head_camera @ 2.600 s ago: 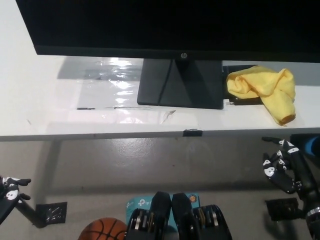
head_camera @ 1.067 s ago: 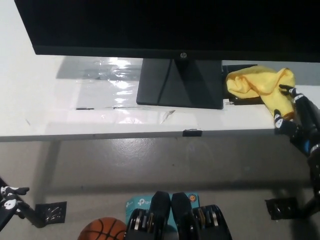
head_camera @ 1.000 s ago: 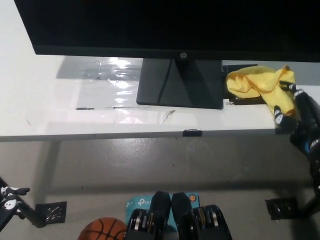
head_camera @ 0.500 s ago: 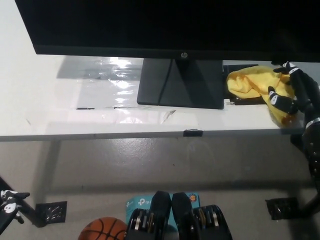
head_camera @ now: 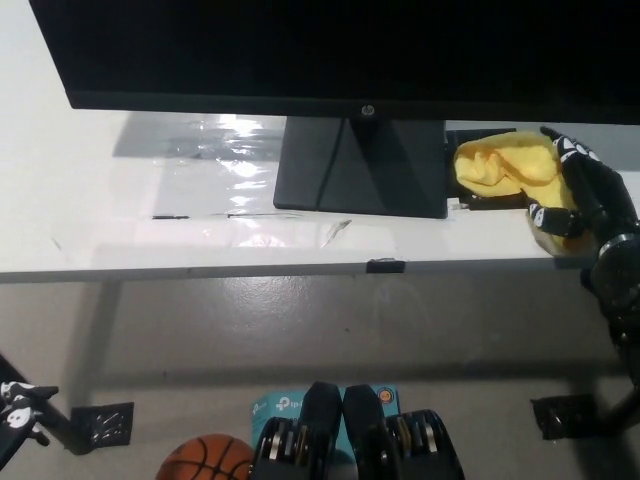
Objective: The robot uses its right hand to pick up the cloth kept in the middle of the desk and use it to wipe the monitor in the middle of the desk by swiping its screen twice
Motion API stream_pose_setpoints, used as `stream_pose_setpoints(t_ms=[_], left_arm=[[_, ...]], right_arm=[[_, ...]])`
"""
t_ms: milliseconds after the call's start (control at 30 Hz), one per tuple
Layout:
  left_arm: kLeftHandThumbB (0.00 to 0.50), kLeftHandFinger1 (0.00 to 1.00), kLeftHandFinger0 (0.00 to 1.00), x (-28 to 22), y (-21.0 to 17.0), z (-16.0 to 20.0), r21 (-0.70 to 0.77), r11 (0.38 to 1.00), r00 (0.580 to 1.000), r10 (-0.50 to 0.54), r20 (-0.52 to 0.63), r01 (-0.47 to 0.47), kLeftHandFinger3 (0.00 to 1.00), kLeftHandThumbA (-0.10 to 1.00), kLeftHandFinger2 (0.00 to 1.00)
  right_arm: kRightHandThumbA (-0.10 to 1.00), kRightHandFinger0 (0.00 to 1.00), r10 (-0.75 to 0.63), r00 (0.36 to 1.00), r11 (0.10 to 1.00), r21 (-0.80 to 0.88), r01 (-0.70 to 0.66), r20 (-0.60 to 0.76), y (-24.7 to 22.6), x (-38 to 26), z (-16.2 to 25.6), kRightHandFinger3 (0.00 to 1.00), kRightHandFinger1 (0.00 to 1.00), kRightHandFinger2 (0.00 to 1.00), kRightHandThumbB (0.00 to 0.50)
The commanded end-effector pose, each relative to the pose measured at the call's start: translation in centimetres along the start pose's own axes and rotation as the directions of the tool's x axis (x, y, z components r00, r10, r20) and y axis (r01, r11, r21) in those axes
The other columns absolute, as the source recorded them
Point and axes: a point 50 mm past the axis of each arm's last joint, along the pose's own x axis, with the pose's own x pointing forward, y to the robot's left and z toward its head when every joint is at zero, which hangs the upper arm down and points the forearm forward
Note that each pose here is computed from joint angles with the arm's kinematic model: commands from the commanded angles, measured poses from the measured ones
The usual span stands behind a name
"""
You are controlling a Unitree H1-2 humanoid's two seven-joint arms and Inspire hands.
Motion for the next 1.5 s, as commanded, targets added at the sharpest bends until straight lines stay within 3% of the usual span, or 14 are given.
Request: stream_pose_setpoints(t_ms=[0,200,300,333,367,400,433,467,567,633,933,967,1300,1467], left_arm=[[0.176,0.4,0.32,-0.5,0.5,1.0,0.004,1.0,0.999,-0.001,0.044,0.001,0.75,-0.02,0.57],[0.181,0.41,0.36,-0.5,0.6,0.9,0.01,1.0,0.999,-0.004,0.048,0.004,0.74,0.02,0.55],[0.178,0.4,0.33,-0.7,0.5,1.1,0.016,1.0,0.999,-0.005,0.047,0.004,0.74,0.03,0.56],[0.178,0.4,0.33,-0.7,0.5,1.1,0.016,1.0,0.999,-0.004,0.049,0.004,0.74,0.03,0.56],[0.179,0.4,0.33,-0.6,0.5,1.1,0.016,1.0,0.999,-0.005,0.051,0.004,0.75,0.04,0.54],[0.179,0.39,0.33,-0.6,0.5,1.1,0.016,1.0,0.999,-0.006,0.052,0.005,0.75,0.04,0.54],[0.174,0.4,0.34,-0.8,0.5,1.0,0.011,1.0,0.999,-0.006,0.044,0.005,0.76,0.03,0.54],[0.179,0.4,0.33,-0.9,0.4,0.9,0.007,1.0,0.999,-0.002,0.04,0.002,0.76,0.07,0.56],[0.183,0.4,0.34,-1.2,0.3,0.6,0.0,1.0,0.999,0.005,0.046,-0.005,0.75,0.14,0.56],[0.177,0.41,0.36,-1.2,0.3,0.5,-0.003,1.0,0.999,0.007,0.043,-0.007,0.75,0.21,0.56],[0.116,0.4,0.34,-1.4,0.4,0.4,0.003,1.0,0.999,0.015,0.04,-0.015,0.72,0.32,0.53],[0.1,0.41,0.35,-1.4,0.4,0.4,0.005,1.0,0.999,0.014,0.039,-0.015,0.74,0.33,0.56],[0.114,0.4,0.35,-1.6,0.6,-0.1,0.01,1.0,0.999,0.025,0.032,-0.026,0.74,0.41,0.54],[0.122,0.39,0.33,-1.7,0.6,0.1,0.018,1.0,0.999,0.024,0.032,-0.024,0.74,0.4,0.55]], right_arm=[[0.67,0.86,-0.056,0.998,0.992,-0.111,0.059,0.032,-3.2,2.0,0.9,1.0,1.0,1.0,0.252],[0.72,0.89,-0.005,1.0,0.99,-0.142,0.002,-0.027,-3.2,3.6,0.5,1.0,1.0,1.0,0.304],[0.7,0.82,0.06,0.996,0.986,-0.15,-0.069,-0.062,-3.4,4.2,0.3,1.0,1.0,1.0,0.091],[0.52,0.52,0.059,0.998,0.986,-0.154,-0.062,-0.025,-3.5,4.2,0.3,1.0,0.8,1.0,0.004],[0.44,0.3,0.045,0.999,0.988,-0.147,-0.043,0.007,-3.4,4.2,0.3,1.0,0.52,0.72,0.0],[0.33,0.22,0.039,0.999,0.989,-0.143,-0.037,0.014,-3.4,4.2,0.3,1.0,0.44,0.66,0.0],[0.0,0.01,0.002,0.997,0.989,-0.151,0.009,0.072,-3.0,3.9,0.3,0.97,0.17,0.39,0.0],[-0.1,0.0,-0.077,0.985,0.982,-0.16,0.102,0.158,-2.6,3.4,0.4,0.63,0.01,0.18,0.0],[-0.1,0.0,-0.127,0.969,0.975,-0.153,0.161,0.213,-2.4,2.9,1.2,0.34,0.15,0.39,0.0],[-0.1,0.02,-0.141,0.961,0.977,-0.125,0.174,0.237,-2.4,2.7,1.5,0.51,0.25,0.5,0.0],[-0.1,0.0,-0.191,0.932,0.968,-0.096,0.23,0.309,-2.4,1.5,2.3,0.58,0.09,0.24,0.0],[-0.1,0.0,-0.211,0.922,0.967,-0.067,0.245,0.325,-2.4,1.2,2.5,0.39,0.06,0.2,0.0],[-0.1,0.0,-0.232,0.944,0.972,0.016,0.235,0.234,-2.0,0.2,2.6,0.01,0.13,0.43,0.0],[-0.1,0.0,-0.253,0.967,0.799,0.565,0.206,0.005,-1.8,-1.5,3.5,0.08,0.22,0.5,0.0]])
